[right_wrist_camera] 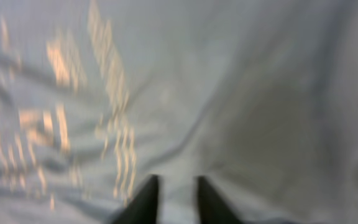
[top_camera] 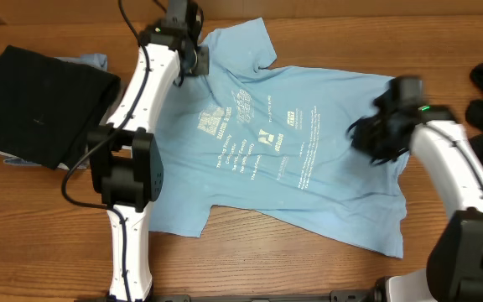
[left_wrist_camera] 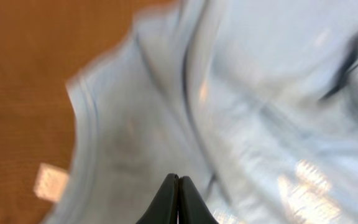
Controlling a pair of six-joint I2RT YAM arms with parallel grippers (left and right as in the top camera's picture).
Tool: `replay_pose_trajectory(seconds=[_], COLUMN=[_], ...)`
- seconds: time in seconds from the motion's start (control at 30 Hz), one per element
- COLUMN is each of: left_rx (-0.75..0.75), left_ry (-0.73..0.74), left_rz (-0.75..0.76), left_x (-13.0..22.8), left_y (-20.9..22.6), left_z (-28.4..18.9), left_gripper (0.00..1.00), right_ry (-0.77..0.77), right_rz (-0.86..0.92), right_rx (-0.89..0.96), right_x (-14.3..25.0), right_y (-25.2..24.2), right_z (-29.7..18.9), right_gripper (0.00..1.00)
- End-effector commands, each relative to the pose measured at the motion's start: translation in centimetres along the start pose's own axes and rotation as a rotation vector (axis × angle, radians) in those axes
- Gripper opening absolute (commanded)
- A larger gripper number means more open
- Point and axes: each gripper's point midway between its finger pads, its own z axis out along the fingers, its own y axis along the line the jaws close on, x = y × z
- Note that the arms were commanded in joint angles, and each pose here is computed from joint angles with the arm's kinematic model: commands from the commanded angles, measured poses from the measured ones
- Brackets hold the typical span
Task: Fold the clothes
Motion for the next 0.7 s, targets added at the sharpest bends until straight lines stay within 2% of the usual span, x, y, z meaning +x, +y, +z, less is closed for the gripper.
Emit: replay_pose_trajectory(seconds=[0.0, 0.07, 0.1, 0.13, 0.27, 0.67], left_rx=[-0.017, -0.021, -0.021, -0.022, -0.03, -0.029], left_ry=[-0.06, -0.055, -0.049, -0.04, 0.023, 0.113], left_rz=[0.029, 0.032, 0.03, 0.027, 0.028, 0.028], left_x=[-1.6, -1.3, -0.9, -0.6, 1.5, 4.6], left_y=[1.2, 1.5, 1.7, 1.9, 2.2, 2.4], left_z=[-1.1, 0.2, 1.1, 1.8, 5.1, 8.7], left_gripper=[0.04, 0.04, 0.1, 0.1, 0.04, 0.04], right_ry=[-0.139, -0.153, -0.162, -0.167, -0.176, -0.176], right_rz=[0.139, 0.185, 0.212, 0.23, 0.259, 0.258], right_rx=[0.054, 0.064, 0.07, 0.074, 0.081, 0.08], right_x=[-4.2, -4.7, -4.9, -5.0, -5.2, -5.2], right_y=[-4.4, -6.1, -7.1, -7.7, -8.8, -8.8], right_z=[-3.0, -3.4, -3.7, -3.9, -4.2, -4.2], right_gripper=[1.0, 1.0, 1.0, 1.0, 1.0, 1.0])
